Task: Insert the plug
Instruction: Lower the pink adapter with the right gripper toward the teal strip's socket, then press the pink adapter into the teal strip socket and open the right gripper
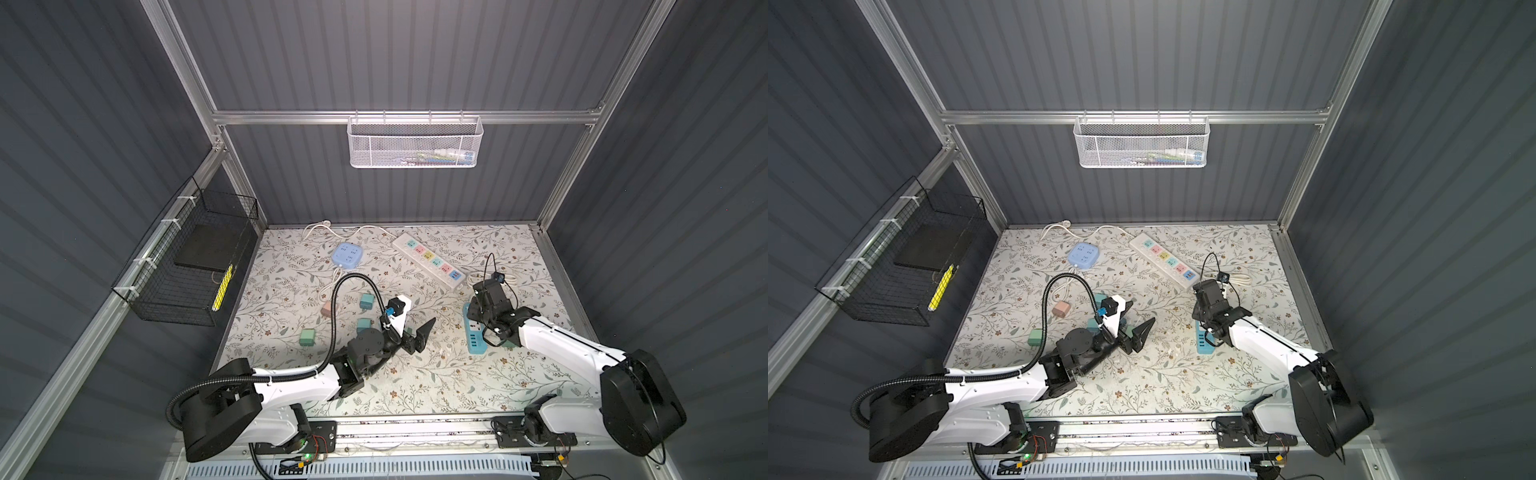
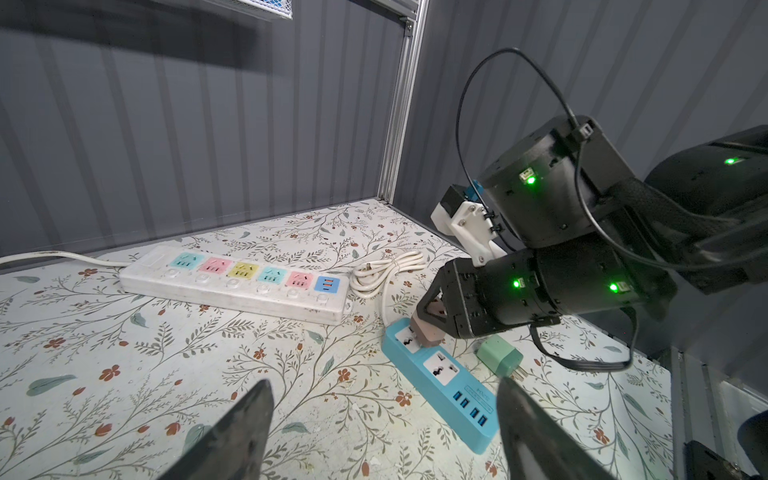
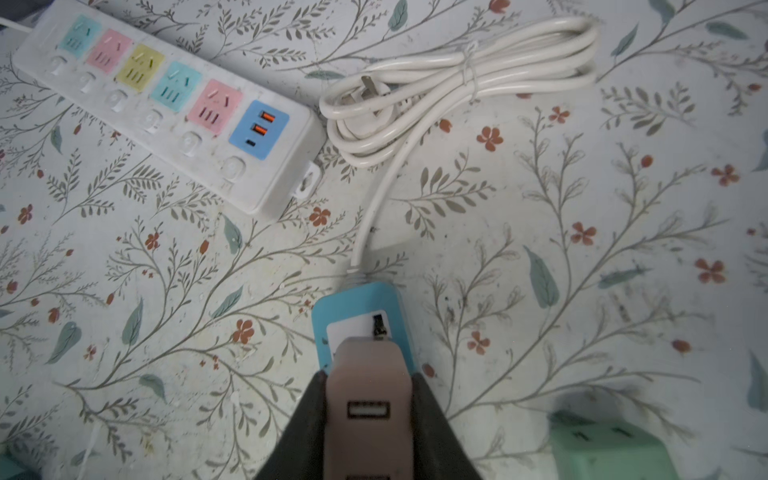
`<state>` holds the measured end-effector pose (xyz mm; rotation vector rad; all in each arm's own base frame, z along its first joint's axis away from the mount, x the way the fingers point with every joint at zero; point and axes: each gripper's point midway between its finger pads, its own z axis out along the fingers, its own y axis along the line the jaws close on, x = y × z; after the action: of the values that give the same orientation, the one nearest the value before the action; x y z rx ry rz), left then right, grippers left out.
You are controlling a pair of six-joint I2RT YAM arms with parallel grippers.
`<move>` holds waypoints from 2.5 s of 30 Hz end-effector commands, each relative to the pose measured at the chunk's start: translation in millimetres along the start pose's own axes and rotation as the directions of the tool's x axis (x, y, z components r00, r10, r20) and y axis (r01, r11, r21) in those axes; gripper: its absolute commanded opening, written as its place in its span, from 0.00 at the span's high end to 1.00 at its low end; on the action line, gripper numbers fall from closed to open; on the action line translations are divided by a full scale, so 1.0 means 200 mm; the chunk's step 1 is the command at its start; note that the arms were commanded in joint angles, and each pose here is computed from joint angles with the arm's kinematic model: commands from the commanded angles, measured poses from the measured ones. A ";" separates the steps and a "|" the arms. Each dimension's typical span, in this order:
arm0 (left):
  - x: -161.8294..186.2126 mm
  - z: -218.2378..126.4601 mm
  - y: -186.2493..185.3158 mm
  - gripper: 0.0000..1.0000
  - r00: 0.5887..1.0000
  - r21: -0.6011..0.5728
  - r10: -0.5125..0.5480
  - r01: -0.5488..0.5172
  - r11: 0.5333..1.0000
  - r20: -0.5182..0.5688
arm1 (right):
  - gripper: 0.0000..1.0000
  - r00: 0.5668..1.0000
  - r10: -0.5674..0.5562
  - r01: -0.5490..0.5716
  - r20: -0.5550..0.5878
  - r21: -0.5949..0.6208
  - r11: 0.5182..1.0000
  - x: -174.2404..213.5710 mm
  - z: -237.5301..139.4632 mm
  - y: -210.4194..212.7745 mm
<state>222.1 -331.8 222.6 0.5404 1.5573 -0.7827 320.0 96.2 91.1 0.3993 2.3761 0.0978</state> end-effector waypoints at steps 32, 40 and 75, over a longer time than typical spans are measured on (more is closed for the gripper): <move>-0.01 0.01 -0.04 0.17 1.000 0.034 -0.017 0.016 0.999 0.008 | 0.75 0.997 -0.006 0.004 -0.080 -0.026 1.000 0.21 -0.21 -0.10; 0.00 0.01 -0.02 0.17 1.000 0.020 -0.018 0.018 1.000 0.006 | 0.75 0.971 -0.233 0.236 0.042 -0.056 0.970 -0.08 -0.11 0.08; -0.01 0.00 -0.01 0.17 1.000 0.006 -0.002 0.002 1.000 0.001 | 0.75 0.961 -0.270 0.268 -0.056 -0.034 0.963 0.07 0.07 0.00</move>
<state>220.4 -335.0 216.0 0.5568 1.5757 -0.7945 330.9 106.1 79.7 0.0296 2.4305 0.0203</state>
